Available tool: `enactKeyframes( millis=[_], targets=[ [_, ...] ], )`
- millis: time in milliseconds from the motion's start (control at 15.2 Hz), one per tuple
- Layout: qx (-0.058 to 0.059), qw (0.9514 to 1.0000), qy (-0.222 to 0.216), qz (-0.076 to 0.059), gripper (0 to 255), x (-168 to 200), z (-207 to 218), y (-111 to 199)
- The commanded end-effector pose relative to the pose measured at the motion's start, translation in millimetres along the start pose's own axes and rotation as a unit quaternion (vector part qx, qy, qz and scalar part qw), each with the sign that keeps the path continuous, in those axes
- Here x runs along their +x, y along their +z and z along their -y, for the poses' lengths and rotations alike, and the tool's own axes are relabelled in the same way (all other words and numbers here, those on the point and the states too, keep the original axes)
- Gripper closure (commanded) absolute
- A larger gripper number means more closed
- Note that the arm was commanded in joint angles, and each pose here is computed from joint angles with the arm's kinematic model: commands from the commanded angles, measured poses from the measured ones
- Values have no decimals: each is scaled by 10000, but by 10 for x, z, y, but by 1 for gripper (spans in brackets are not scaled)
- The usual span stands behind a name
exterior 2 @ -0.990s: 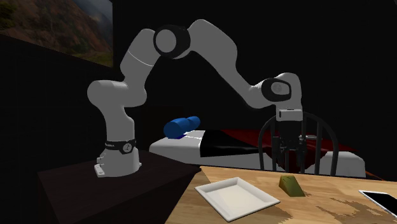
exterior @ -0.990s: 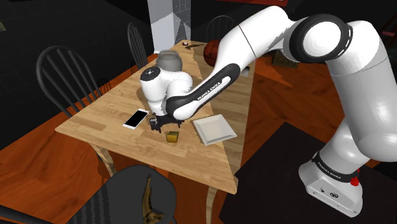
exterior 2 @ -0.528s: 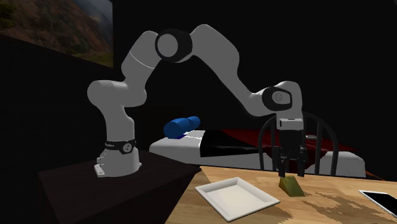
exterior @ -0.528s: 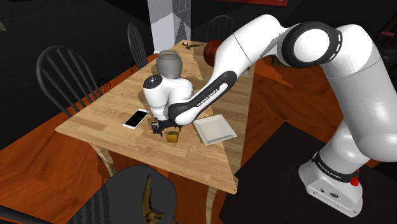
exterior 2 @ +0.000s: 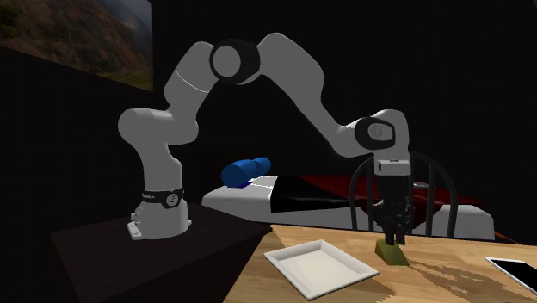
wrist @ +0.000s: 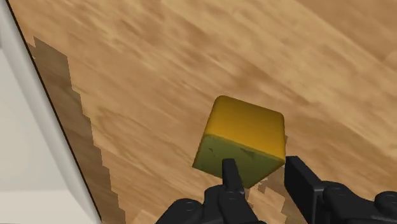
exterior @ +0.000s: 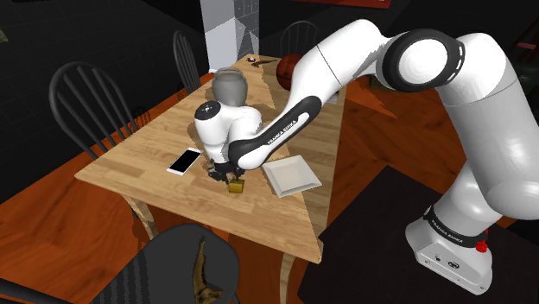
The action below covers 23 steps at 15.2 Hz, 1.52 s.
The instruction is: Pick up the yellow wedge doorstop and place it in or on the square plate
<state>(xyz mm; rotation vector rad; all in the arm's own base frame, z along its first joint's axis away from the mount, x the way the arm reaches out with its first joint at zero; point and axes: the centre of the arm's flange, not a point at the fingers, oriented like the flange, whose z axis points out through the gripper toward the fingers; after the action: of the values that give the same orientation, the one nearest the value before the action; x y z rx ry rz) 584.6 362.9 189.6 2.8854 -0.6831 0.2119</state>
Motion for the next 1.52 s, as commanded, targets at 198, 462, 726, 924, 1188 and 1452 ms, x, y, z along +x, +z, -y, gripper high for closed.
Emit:
enactKeyframes(
  millis=[198,462,726,924,1188,1452],
  targets=[
    [-12,10000,-4,11,255,-11,-4,14],
    [-6,10000,-3,6,255,0,1,4],
    [410,9988,-259,-26,0,-178,-427,-186],
    [630,9972,-395,-43,0,-263,-657,-220],
    [630,9972,-395,-43,0,-262,-630,-10],
    [630,9972,-395,-43,0,-262,-613,125]
  ],
)
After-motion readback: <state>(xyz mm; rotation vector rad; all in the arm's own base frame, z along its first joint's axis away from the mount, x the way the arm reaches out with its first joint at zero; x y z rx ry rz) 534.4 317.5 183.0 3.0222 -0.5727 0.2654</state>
